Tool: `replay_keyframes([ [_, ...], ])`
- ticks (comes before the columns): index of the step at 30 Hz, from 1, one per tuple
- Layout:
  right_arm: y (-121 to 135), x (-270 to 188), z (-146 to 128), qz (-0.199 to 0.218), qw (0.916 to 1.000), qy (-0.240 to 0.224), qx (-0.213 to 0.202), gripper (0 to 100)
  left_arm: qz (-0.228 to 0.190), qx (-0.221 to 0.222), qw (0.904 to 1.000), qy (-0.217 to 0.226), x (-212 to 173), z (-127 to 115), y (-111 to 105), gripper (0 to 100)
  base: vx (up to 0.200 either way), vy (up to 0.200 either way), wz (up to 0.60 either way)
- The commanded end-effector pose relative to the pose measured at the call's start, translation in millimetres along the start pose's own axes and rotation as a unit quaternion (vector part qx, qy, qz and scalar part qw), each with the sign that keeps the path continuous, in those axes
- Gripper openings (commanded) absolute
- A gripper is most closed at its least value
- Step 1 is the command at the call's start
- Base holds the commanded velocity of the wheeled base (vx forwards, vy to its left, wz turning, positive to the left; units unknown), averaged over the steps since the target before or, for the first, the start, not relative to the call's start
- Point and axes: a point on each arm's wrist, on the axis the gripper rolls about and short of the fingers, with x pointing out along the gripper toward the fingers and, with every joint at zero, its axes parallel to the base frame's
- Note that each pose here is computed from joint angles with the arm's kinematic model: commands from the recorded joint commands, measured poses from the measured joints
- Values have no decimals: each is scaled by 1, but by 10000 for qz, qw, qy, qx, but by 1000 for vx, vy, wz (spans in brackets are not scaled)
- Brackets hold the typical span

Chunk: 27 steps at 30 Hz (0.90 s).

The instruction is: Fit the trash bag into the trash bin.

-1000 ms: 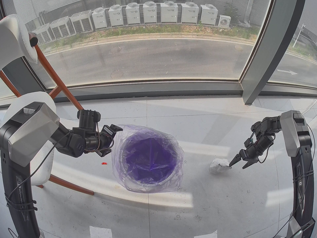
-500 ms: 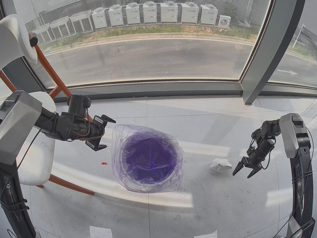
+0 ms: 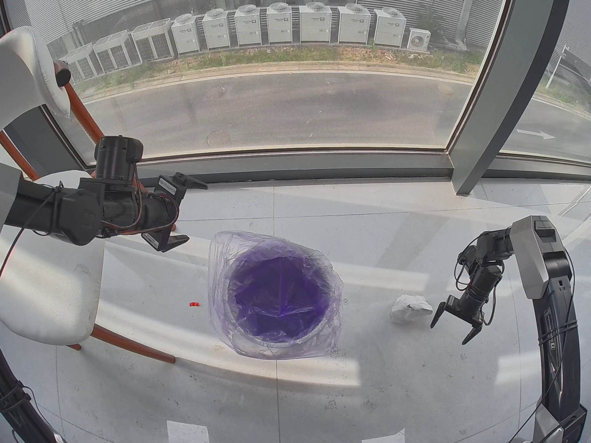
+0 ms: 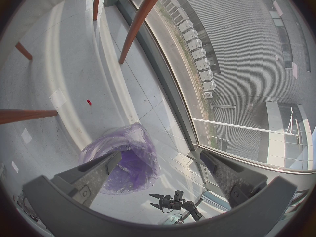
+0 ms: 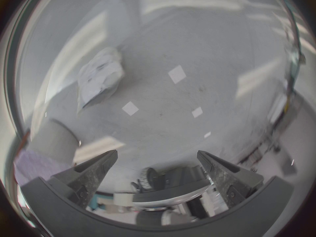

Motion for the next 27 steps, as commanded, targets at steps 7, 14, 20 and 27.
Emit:
replay_keyframes([
  [7,0,-94,-55,-397,8748,735,4771,100,-255,222,9994,110,-43,-26,-10,100,0,0,0],
  [14,-33,-151,-81,879,9234,2531,2747,100,-360,248,9990,70,-48,-25,-15,100,0,0,0],
  [20,-64,-206,-94,1934,9639,1637,819,100,-361,221,9991,77,-48,-25,-15,100,0,0,0],
  [27,-105,-152,-238,2560,9506,-890,-1512,100,-366,292,9988,131,-46,-30,-17,100,0,0,0],
])
